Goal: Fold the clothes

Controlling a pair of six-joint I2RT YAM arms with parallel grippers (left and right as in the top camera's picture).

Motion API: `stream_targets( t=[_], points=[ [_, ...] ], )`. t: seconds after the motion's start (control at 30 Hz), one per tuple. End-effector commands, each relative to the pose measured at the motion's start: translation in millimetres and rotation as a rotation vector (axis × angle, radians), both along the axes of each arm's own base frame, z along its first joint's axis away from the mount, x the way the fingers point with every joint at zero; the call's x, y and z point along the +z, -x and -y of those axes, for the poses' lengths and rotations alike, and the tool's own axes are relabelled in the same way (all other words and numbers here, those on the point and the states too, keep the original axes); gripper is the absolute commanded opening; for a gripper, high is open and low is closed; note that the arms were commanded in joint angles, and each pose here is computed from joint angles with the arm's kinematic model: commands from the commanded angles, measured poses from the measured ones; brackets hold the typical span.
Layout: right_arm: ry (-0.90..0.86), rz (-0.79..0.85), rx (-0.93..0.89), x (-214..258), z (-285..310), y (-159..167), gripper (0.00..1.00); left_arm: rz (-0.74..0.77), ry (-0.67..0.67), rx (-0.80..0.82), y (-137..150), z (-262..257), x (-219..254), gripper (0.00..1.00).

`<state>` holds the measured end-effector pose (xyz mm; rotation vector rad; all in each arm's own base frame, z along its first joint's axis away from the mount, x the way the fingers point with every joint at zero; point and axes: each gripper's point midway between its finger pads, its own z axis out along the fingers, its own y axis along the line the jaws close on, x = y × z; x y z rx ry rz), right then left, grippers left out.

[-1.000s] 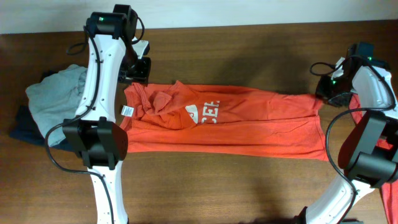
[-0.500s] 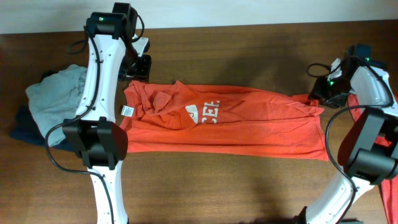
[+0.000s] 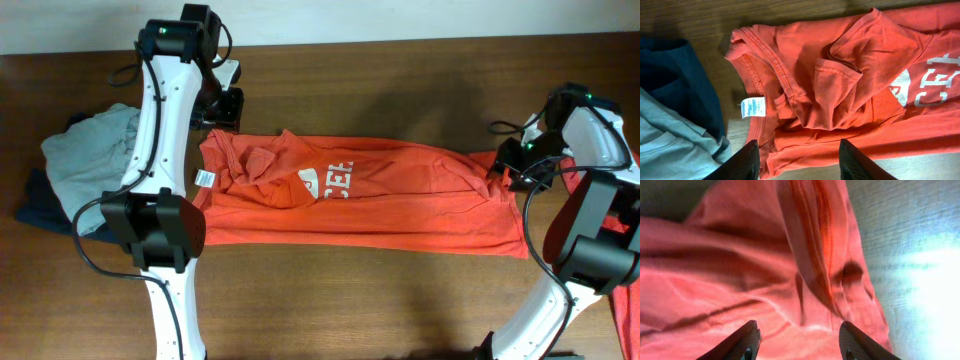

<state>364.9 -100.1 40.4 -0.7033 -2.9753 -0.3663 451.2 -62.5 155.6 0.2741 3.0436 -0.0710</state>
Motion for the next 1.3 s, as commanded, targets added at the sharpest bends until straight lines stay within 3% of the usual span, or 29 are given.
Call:
stream_targets(
  t=[0.0, 0.27, 0.43, 0.83, 1.03, 1.27],
  points=[
    [-0.012, -0.032, -0.023, 4.3, 3.8, 7.7, 0.57, 0.028, -0.004, -0.003, 0.6, -2.0, 11.1, 0.51],
    [0.038, -0.123, -0.034, 1.5, 9.6, 27.1, 0.61, 0.048, -0.002, -0.003, -4.1, -1.4, 11.6, 0.52],
    [0.030, -0.142, -0.106, -15.2, 5.9, 30.9, 0.60, 0.065, 0.000, -0.003, -8.4, -0.9, 12.2, 0.58],
    [-0.020, -0.071, -0.160, -22.4, -0.8, 14.2, 0.40, 0.088, 0.003, -0.003, -13.9, -0.2, 13.1, 0.60],
    [-0.010, -0.073, -0.173, -22.9, 1.3, 14.0, 0.37, 0.091, 0.003, -0.003, -14.7, -0.2, 13.2, 0.60],
    [0.076, -0.161, -0.106, -23.5, 13.1, 37.0, 0.50, 0.092, 0.002, -0.018, -14.7, -0.1, 13.2, 0.61]
  ],
)
